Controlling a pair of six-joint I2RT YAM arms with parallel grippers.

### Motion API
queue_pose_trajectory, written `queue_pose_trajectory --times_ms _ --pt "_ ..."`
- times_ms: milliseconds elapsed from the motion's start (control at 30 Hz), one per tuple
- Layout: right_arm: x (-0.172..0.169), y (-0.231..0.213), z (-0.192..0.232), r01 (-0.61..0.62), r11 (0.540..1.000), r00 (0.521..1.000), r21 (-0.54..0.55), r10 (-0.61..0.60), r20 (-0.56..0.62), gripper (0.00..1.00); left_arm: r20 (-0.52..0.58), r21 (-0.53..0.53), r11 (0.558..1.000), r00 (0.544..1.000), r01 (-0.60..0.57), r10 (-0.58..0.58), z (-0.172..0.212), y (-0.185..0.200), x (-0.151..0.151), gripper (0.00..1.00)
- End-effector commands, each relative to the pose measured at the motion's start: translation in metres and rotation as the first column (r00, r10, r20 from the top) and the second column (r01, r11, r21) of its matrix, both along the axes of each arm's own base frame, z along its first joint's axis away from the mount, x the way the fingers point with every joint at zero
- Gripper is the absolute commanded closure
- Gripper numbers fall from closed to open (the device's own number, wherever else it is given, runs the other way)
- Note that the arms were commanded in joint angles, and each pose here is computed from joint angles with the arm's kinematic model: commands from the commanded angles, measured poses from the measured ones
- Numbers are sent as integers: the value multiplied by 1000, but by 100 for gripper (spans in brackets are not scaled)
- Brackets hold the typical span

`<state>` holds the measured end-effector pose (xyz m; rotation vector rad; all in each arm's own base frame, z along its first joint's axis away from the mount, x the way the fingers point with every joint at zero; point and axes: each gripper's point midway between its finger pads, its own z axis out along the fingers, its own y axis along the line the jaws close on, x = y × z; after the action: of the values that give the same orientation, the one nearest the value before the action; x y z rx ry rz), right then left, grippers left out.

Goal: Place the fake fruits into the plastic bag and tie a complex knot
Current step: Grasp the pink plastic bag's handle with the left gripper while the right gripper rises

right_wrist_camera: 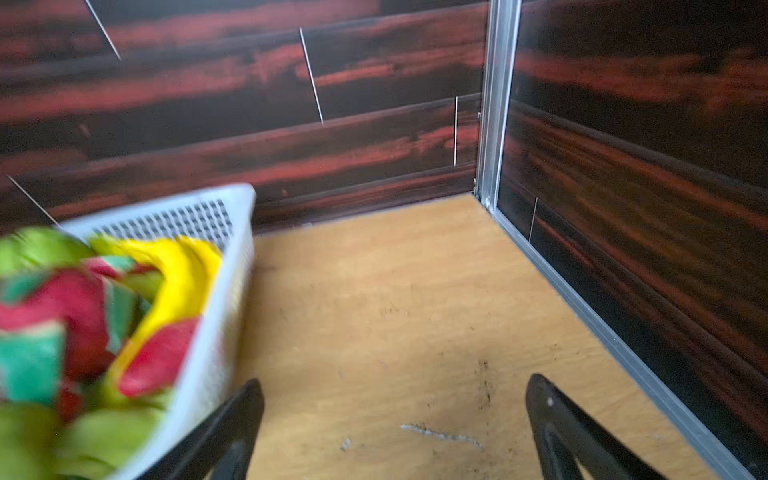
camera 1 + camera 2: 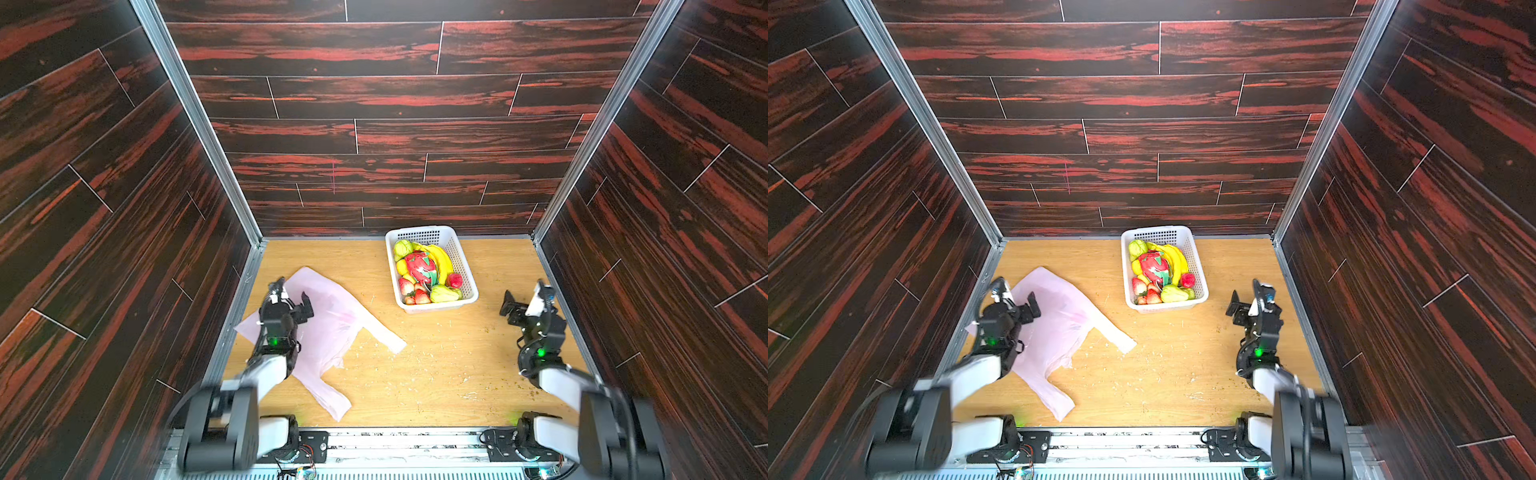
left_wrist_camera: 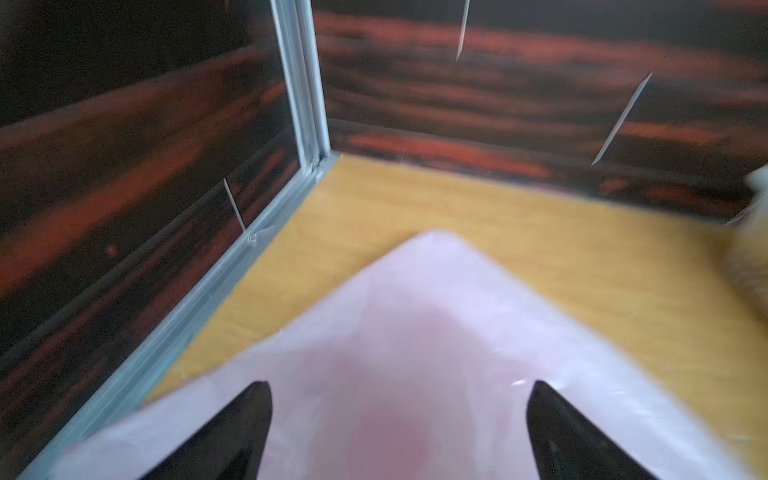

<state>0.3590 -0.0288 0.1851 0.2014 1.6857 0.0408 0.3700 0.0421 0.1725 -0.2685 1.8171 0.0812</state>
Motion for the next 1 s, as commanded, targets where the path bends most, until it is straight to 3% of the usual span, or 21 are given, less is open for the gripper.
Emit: queue_pose_trajectory --times_ms 0,133,267,467,600,733,967 --pt "-15 9 5 -12 989 991 145 31 -128 1 -53 -87 996 998 11 -16 39 -9 -15 5" --pt "-33 39 36 -142 950 974 278 184 -132 1 -117 -128 991 992 36 -51 61 -27 -37 6" --pt "-54 69 60 -274 884 934 379 339 -115 1 -243 -56 990 960 132 -141 58 -62 -58 6" --pt "-79 96 70 -377 804 872 459 476 -117 1 -511 61 962 837 265 -198 17 -96 -95 6" --pt "-86 100 68 -382 788 861 483 493 -124 1 -618 204 923 774 326 -136 -8 -108 -108 5" --pt "-87 100 70 -381 787 864 485 490 -117 1 -657 275 887 746 372 -109 -25 -124 -103 4" --pt "-90 98 74 -381 803 865 458 485 -132 1 -761 378 815 649 439 4 -63 -137 -95 1"
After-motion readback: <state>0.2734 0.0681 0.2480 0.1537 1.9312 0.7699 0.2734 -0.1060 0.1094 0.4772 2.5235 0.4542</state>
